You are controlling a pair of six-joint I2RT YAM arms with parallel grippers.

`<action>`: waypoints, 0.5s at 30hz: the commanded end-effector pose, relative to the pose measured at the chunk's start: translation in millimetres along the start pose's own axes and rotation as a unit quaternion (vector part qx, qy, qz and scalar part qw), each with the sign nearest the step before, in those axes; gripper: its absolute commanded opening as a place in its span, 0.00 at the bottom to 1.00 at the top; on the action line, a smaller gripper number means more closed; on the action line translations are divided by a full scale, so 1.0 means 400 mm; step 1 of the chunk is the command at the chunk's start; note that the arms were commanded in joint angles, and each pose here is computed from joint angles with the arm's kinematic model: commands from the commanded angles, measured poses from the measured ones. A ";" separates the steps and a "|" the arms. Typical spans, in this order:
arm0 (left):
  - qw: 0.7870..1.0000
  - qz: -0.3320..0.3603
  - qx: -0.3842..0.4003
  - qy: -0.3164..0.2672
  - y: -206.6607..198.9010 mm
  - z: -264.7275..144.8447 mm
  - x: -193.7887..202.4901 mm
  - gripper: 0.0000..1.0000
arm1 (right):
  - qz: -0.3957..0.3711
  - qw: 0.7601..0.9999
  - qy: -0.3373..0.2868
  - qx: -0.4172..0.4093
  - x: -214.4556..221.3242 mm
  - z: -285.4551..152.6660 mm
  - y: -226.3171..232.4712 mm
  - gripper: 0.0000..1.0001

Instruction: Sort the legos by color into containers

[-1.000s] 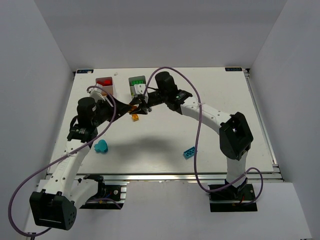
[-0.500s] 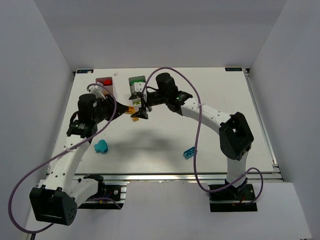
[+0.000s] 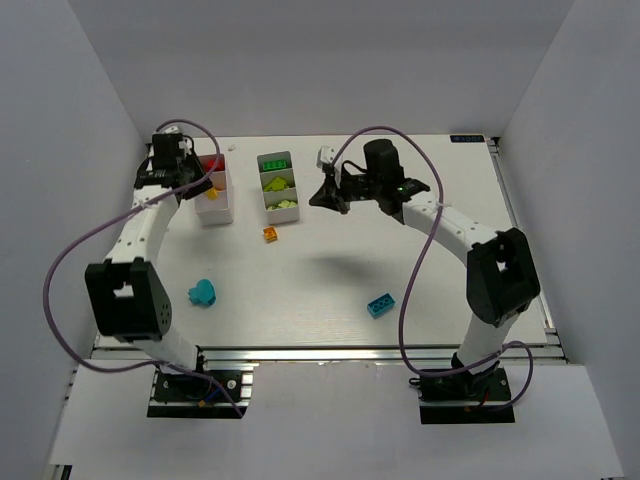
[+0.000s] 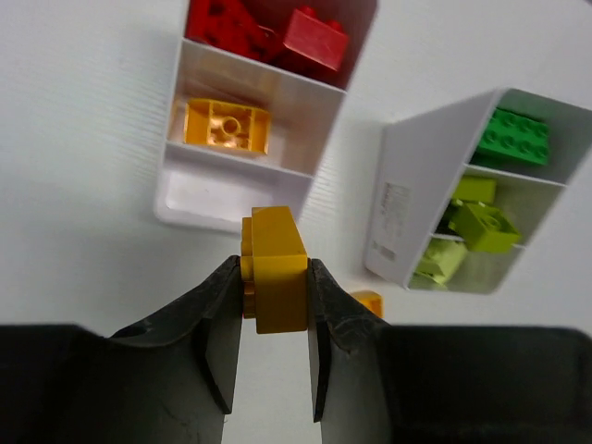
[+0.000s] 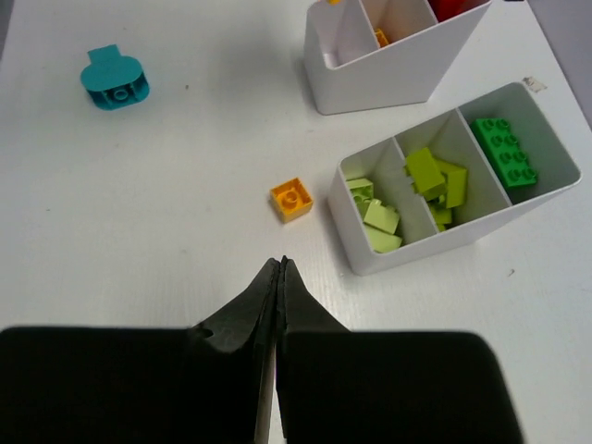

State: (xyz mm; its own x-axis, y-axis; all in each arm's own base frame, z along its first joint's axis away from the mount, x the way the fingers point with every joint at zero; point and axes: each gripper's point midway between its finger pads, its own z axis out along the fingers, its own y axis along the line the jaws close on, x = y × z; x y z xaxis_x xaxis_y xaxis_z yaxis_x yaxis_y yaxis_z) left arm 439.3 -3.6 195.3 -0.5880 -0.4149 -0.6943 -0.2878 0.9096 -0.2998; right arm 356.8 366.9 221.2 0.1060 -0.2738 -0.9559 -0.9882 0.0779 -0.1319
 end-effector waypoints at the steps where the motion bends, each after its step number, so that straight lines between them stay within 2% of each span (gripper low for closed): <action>1: 0.998 0.046 -0.021 -0.023 0.016 0.015 -0.075 0.11 | -0.017 1.000 -0.017 -0.012 -0.044 -0.039 0.049 0.00; 5: 0.997 0.062 -0.023 -0.032 0.005 0.053 -0.129 0.11 | -0.010 1.000 -0.014 -0.012 -0.035 -0.060 0.058 0.00; 15: 0.998 0.062 -0.006 -0.015 0.004 0.110 -0.113 0.13 | 0.000 1.000 -0.010 -0.009 -0.019 -0.073 0.045 0.00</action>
State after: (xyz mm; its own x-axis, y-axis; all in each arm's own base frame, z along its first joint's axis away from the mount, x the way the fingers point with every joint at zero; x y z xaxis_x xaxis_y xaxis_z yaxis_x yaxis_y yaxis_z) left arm 493.2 16.4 184.0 -0.6237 -0.3127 -0.7164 -0.2501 0.9482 -0.1960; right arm 339.0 343.5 220.7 0.0756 -0.2795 -0.9572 -0.9919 0.0773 -0.1009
